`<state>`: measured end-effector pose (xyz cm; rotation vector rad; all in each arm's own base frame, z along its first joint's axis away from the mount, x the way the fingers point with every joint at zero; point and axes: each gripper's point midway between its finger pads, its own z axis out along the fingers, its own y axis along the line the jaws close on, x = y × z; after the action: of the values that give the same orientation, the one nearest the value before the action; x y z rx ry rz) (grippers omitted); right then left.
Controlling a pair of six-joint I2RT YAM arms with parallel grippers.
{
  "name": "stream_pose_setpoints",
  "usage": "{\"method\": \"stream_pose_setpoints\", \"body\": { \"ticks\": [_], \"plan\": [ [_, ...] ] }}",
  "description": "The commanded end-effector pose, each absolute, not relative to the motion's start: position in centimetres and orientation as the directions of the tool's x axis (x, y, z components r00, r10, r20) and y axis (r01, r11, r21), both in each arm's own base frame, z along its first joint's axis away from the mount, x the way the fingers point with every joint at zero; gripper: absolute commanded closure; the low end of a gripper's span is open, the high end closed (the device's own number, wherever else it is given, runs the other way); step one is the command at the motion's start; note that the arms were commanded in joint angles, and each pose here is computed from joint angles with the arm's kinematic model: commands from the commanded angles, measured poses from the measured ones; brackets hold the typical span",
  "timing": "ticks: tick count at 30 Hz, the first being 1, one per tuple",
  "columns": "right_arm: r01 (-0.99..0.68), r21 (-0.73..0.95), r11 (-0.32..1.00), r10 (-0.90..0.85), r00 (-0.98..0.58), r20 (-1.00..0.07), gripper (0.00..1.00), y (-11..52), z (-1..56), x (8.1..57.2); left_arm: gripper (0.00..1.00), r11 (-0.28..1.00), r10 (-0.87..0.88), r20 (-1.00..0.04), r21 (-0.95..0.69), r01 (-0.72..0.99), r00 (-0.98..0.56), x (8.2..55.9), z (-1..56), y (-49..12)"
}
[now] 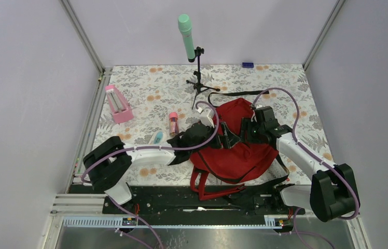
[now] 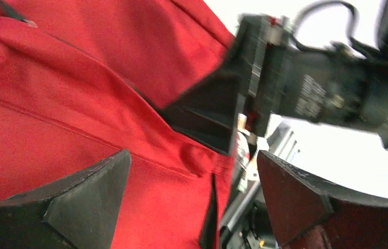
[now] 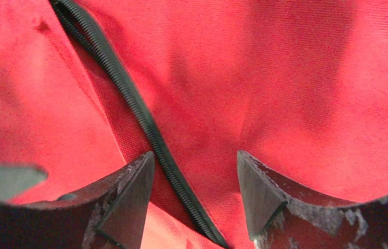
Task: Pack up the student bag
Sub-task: Unzip the student bag at the center of the board, then pick up the stationery from the center of the board.
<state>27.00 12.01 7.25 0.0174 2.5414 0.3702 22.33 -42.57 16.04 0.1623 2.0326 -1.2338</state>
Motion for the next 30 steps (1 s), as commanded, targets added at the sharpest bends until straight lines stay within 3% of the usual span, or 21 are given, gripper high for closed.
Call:
{"method": "stream_pose_setpoints", "body": {
  "ticks": [1,12,17,21,23,27,30],
  "plan": [
    [-0.209,0.364,0.908,0.041,-0.819,-0.573,0.34,14.9,8.6,26.6,0.05,0.49,-0.355,-0.591,-0.777,0.394,-0.724,25.1,16.5,-42.3],
    [-0.267,0.369,0.89,0.001,-0.808,-0.589,0.33,16.3,7.9,25.0,0.06,0.562,-0.362,-0.53,-0.78,0.274,-0.767,27.8,11.2,-42.0],
    [-0.263,0.343,0.902,-0.003,-0.797,-0.604,0.33,16.3,8.0,25.0,0.23,0.583,-0.349,-0.53,-0.769,0.263,-0.773,28.1,10.0,-42.0],
    [-0.278,0.322,0.905,-0.006,-0.765,-0.645,0.33,16.3,8.8,25.1,0.49,0.593,-0.336,-0.531,-0.761,0.264,-0.778,28.1,9.0,-42.0],
    [-0.273,0.312,0.91,-0.003,-0.756,-0.655,0.33,16.2,9.0,25.2,0.55,0.593,-0.335,-0.529,-0.762,0.261,-0.78,28.0,8.8,-41.9],
    [-0.277,0.302,0.912,-0.008,-0.748,-0.663,0.33,16.1,9.0,25.2,0.56,0.586,-0.35,-0.512,-0.773,0.243,-0.784,28.0,8.2,-41.8],
    [-0.302,0.307,0.903,-0.013,-0.732,-0.681,0.36,16.5,9.5,24.9,0.49,0.548,-0.385,-0.499,-0.8,0.242,-0.776,28.1,9.0,-41.8]
  ]
}}
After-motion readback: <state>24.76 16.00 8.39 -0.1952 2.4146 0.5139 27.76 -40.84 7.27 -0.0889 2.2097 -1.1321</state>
